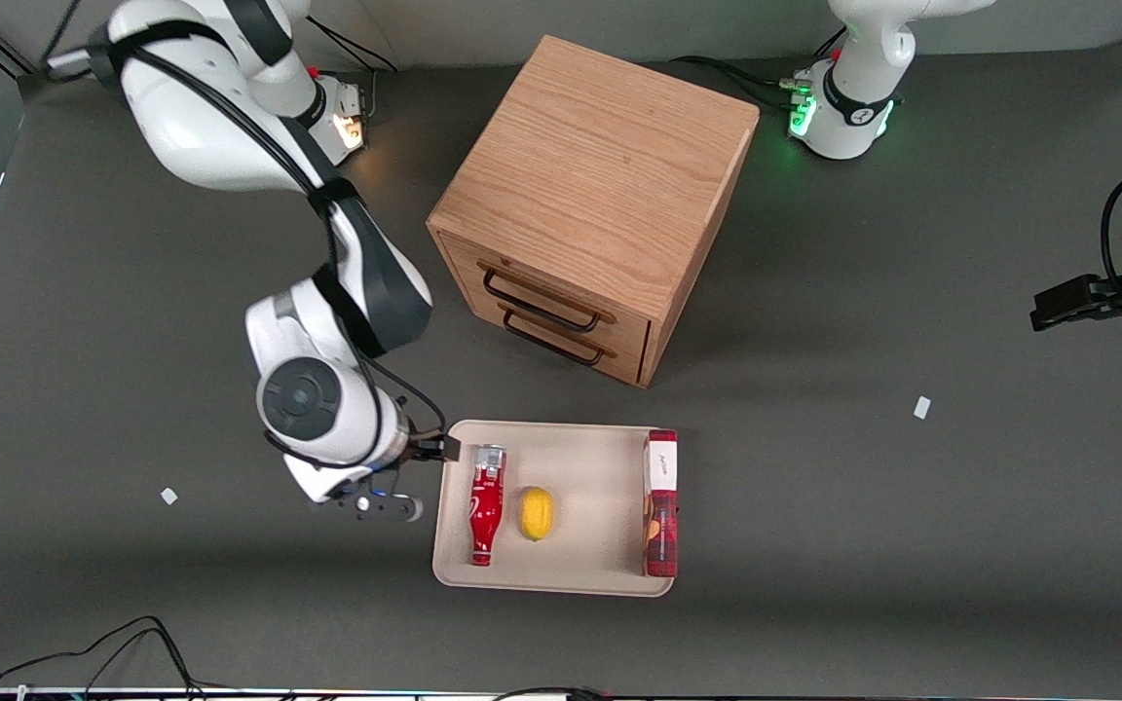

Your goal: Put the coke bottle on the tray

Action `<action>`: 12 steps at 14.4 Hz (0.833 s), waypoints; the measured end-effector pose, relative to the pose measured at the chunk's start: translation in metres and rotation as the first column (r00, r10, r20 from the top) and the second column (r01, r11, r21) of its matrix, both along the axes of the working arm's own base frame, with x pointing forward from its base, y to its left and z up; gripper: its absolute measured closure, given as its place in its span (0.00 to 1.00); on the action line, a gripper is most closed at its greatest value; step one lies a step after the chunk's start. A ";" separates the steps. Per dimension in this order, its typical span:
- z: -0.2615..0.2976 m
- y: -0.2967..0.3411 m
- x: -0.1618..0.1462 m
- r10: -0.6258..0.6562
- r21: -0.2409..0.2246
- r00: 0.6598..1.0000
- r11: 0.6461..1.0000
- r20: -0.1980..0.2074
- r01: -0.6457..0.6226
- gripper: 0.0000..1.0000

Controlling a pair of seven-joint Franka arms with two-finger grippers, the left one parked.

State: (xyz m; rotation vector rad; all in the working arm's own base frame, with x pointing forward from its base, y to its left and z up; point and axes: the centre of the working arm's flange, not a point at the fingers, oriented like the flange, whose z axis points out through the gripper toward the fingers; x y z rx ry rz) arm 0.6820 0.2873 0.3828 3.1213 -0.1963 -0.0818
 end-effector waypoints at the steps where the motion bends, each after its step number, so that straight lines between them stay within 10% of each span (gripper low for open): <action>1: 0.020 -0.010 -0.009 -0.009 0.002 1.000 1.000 0.002 0.009 0.00; 12: 0.157 -0.144 -0.148 0.012 -0.034 0.999 0.999 -0.037 -0.013 0.00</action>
